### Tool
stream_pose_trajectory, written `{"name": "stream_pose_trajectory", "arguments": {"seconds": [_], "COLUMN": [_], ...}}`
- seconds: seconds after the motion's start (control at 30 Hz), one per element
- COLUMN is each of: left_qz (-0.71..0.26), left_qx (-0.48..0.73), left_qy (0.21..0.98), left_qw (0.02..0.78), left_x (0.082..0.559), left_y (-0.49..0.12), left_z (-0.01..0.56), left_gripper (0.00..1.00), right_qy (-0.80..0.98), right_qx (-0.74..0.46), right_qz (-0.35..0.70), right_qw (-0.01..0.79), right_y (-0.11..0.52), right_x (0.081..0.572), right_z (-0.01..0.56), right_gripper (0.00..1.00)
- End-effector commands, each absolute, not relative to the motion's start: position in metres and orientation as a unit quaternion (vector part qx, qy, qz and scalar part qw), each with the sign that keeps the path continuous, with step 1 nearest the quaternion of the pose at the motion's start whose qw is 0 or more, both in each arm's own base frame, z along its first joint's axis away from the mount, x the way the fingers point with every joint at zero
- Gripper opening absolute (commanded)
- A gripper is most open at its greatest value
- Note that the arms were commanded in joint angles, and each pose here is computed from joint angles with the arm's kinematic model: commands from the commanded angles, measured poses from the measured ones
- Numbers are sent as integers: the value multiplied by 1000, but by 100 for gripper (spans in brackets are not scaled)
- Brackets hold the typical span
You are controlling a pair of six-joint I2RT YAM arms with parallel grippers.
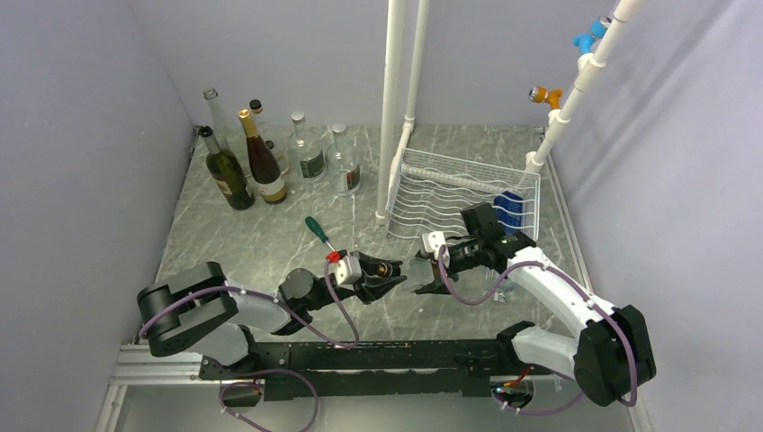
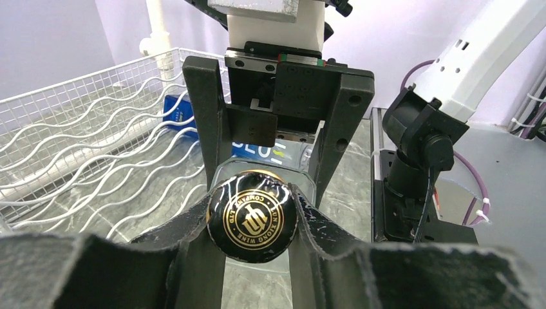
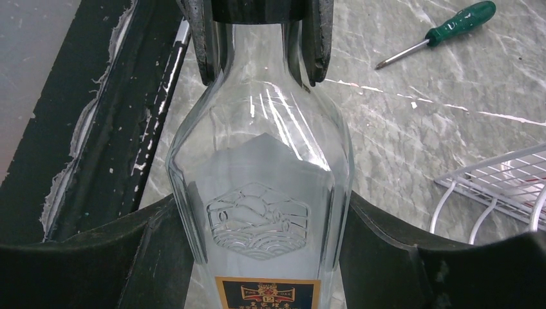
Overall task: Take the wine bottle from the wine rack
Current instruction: Pick up the wine bottle from the wine rack.
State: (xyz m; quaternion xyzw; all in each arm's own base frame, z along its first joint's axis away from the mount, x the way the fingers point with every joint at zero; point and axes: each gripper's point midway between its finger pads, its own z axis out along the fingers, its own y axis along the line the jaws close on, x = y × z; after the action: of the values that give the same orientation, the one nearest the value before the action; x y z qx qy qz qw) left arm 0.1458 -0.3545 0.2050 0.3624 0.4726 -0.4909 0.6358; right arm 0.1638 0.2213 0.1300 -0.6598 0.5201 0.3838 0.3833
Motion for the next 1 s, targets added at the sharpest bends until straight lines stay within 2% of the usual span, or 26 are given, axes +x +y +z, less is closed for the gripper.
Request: {"name": "stream_pose_trajectory", "arguments": {"seconds": [0.0,0.07,0.23,0.27,0.3,0.53,0.97], "left_qz": [-538,-537,-524,-521,-519,-504,-422], "left_qx": [312,303,297,296,295,292,258], "left_qy": [365,369,387,392,394,410,498], "left_qw": [692,696,698,698,699,702,712], "left_x": [130,131,136,137,137,138,161], "left_y": [-343,-341,-337,-335,-334,-323,-275], "left_z": [286,290,294,294,295,302,320], "left_gripper": [0,0,0,0,0,0,0], "right_qy": [483,488,491,490,489,473,473], "right_qx": [-656,-655,-654,-654,-655,-661,-649], "right_qz": [389,387,391,394,395,393,381], "right_qw": [429,427,423,420,419,430,458], "right_y": [235,234,233,233,233,228,213], "right_x": [177,178,176,174,173,171,176], "right_z": [164,163,168,169,171,186,207], "right_gripper": [42,61,84,96,99,100,100]}}
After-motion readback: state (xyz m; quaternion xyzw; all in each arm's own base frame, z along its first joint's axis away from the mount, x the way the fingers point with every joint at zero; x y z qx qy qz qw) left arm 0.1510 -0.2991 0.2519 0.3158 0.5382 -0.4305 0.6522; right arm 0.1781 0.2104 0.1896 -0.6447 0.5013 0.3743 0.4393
